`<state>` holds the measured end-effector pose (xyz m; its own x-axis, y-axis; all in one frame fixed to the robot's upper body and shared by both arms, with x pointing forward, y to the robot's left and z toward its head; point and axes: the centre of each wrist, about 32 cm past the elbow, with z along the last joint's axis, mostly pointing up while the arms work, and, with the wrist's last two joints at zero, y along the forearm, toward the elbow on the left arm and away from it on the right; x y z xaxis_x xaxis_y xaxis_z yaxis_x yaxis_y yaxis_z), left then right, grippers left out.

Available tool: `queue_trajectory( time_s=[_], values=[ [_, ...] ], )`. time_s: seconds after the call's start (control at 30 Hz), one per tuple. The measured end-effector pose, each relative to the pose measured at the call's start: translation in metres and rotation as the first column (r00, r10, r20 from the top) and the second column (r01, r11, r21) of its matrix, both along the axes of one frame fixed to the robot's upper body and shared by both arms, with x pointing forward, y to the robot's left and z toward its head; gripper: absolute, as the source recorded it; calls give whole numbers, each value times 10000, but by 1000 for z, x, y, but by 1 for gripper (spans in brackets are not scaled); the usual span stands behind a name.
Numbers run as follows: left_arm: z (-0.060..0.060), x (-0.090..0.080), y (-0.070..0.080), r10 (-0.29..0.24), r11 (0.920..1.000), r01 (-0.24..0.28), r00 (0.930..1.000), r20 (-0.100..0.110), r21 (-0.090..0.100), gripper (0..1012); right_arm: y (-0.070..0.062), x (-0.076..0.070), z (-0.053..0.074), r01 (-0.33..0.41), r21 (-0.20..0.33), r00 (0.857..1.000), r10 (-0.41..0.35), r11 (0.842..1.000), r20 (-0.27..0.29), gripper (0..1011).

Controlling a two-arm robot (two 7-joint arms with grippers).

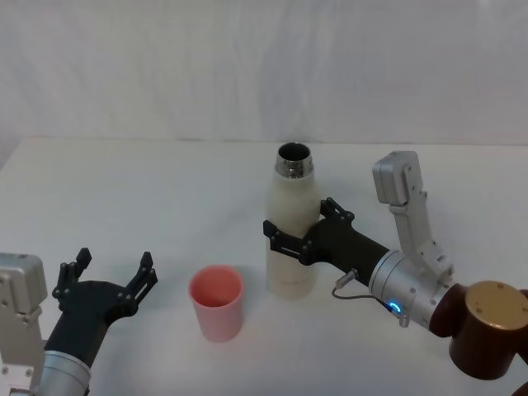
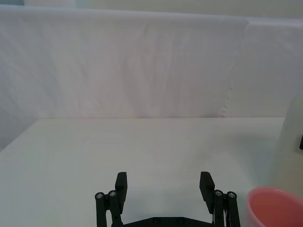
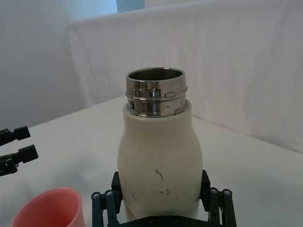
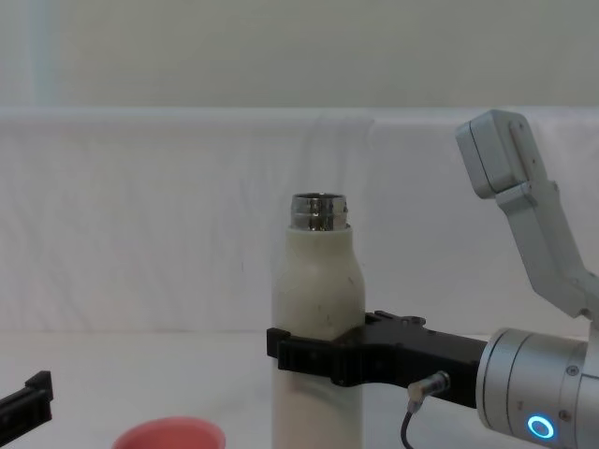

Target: Grasp the thermos with one hand and pour water into the cup lid.

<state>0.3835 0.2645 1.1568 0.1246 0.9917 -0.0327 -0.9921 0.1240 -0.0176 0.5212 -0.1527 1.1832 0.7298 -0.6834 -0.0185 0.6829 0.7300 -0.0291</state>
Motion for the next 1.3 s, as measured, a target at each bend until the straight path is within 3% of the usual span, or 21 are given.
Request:
queue_trajectory(
  time_s=[0.6,0.97,1.3],
  values=[
    [0,0,0,1,10000,-1,10000,0,0,1001,0,-1,0,-3,-9,10000,3,10000,-4,960],
    [0,0,0,1,10000,-1,10000,0,0,1001,-13,-16,2,426,78,9982,-429,9991,417,960],
    [0,0,0,1,10000,-1,10000,0,0,1001,-24,-31,17,886,-1231,9825,-664,9884,1740,960]
  ],
)
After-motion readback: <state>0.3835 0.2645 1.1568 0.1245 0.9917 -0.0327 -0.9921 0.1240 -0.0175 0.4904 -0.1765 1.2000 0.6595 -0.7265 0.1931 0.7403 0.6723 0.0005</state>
